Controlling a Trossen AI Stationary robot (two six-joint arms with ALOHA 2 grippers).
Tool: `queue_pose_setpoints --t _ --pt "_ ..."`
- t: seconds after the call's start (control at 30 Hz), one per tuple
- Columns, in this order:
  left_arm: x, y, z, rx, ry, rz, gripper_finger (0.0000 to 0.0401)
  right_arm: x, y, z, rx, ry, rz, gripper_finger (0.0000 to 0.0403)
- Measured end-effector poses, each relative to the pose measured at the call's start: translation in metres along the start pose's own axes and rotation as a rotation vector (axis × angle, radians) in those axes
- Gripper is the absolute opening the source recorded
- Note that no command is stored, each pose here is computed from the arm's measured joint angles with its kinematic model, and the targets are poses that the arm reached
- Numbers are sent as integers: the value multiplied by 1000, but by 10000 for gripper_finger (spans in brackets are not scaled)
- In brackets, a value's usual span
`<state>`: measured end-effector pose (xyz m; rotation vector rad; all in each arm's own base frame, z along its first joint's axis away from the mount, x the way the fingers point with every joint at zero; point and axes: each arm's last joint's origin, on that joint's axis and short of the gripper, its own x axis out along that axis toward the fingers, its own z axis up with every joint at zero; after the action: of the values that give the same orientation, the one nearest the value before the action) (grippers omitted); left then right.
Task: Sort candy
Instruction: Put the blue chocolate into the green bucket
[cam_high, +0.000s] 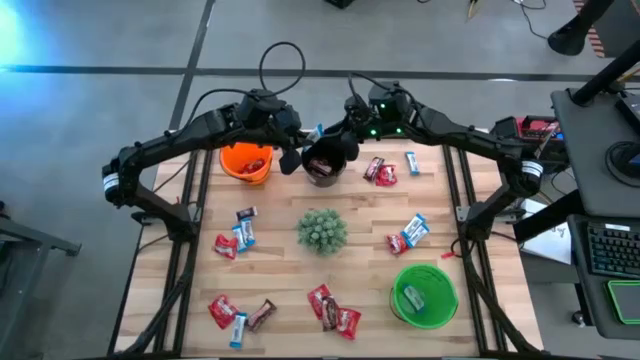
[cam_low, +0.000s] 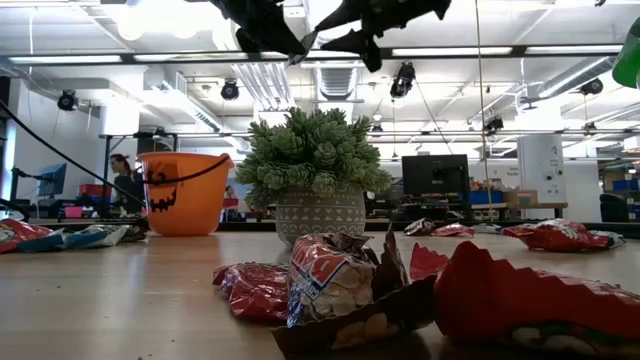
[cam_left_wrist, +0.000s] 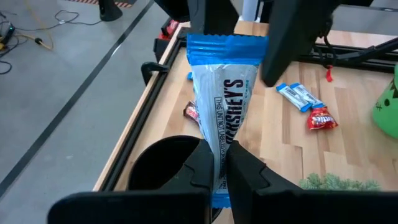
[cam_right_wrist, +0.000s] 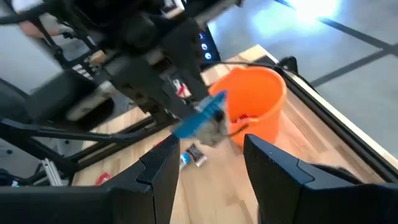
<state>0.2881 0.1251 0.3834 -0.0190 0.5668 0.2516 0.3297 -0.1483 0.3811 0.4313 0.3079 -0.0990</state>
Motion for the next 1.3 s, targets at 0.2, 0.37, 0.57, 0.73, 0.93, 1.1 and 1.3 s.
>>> queue_pose_setpoints --t 0.2,0.37,0.57,0.73,0.93,1.1,1.3 --pt "0 0 0 7 1 -1 0 5 6 -2 -2 2 19 169" --pt "0 0 0 7 -2 -1 0 7 8 0 -14 -20 32 169" --pt "0 -1 0 6 -5 -34 0 19 2 -1 5 -45 29 169" --pt "0 -1 0 6 -10 -44 0 27 -3 -4 35 -48 -23 167" --pt "1 -1 0 7 -10 -43 0 29 -5 -5 39 -56 -39 145" --pt "1 -1 0 6 -7 -42 0 29 -5 -5 47 -53 -40 74" --pt "1 -1 0 4 -7 -43 0 27 -4 -5 32 -48 -44 24"
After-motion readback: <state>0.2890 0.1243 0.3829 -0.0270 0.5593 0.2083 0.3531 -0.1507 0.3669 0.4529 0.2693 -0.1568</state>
